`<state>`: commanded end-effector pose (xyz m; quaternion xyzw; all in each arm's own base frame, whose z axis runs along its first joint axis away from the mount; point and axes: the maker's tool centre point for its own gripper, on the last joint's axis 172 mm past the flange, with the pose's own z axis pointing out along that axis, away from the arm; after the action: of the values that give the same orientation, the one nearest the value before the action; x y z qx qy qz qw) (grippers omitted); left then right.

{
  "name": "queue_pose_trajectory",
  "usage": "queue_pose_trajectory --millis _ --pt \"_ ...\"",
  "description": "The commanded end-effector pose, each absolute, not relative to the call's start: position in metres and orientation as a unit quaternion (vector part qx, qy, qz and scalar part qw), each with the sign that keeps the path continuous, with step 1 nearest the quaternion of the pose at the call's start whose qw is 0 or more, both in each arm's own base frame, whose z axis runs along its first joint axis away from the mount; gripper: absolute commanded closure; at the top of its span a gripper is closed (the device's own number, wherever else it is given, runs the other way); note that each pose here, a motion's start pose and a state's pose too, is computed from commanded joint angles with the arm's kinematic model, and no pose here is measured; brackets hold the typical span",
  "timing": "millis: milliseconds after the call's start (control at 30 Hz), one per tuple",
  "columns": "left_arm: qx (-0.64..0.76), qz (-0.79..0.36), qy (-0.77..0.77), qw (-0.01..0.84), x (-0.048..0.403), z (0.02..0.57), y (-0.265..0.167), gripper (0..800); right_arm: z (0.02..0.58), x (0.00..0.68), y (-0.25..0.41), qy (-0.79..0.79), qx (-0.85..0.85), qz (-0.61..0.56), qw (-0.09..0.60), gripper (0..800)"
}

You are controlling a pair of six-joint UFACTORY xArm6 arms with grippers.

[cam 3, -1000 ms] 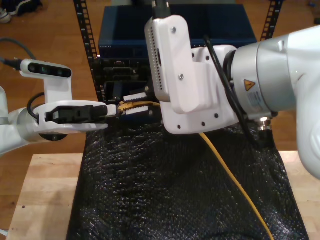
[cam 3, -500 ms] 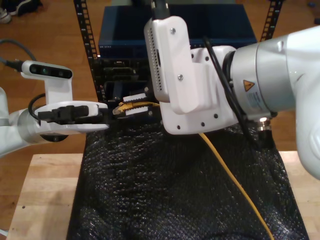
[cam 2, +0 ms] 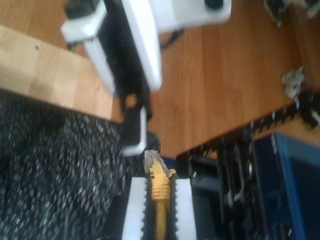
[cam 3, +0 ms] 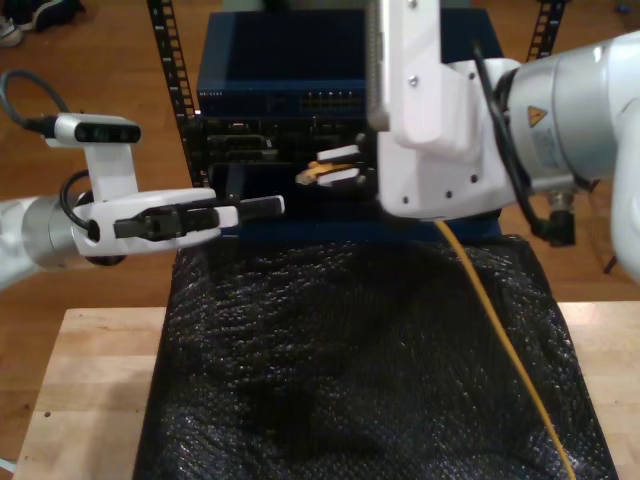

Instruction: Grab the cable and plug it in

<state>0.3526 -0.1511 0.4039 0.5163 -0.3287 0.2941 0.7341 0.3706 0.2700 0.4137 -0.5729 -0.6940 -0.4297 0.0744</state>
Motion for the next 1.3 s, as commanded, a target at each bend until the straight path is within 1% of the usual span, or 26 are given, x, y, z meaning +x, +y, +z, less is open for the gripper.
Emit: queue_pose_trajectory --millis 167,233,367,600,733,867,1100,1300 --pt "0.535 0.331 -0.36 0.689 0.365 0.408 -0.147 3 0.386 0.38 0.231 -0.671 -0.623 -0.391 0.092 799" --pt "0.548 0.331 -0.382 0.667 0.364 0.404 -0.146 2 0.372 0.385 0.211 -0.656 -0.649 -0.372 0.104 799" --pt "0.588 0.311 -0.426 0.613 0.363 0.379 -0.139 2 0.349 0.392 0.176 -0.626 -0.691 -0.341 0.12 800" --pt "0.642 0.259 -0.529 0.492 0.353 0.337 -0.106 2 0.304 0.393 0.165 -0.62 -0.713 -0.298 0.139 799" --pt "0.663 0.217 -0.59 0.406 0.345 0.304 -0.07 2 0.286 0.393 0.152 -0.619 -0.722 -0.276 0.135 799" --pt "0.673 0.189 -0.636 0.326 0.343 0.283 -0.025 2 0.276 0.394 0.148 -0.615 -0.729 -0.267 0.14 799" --pt "0.664 0.143 -0.682 0.272 0.314 0.261 0.048 2 0.261 0.394 0.146 -0.616 -0.733 -0.25 0.144 799" --pt "0.658 0.146 -0.695 0.251 0.278 0.249 0.111 2 0.251 0.394 0.145 -0.613 -0.737 -0.241 0.151 799"
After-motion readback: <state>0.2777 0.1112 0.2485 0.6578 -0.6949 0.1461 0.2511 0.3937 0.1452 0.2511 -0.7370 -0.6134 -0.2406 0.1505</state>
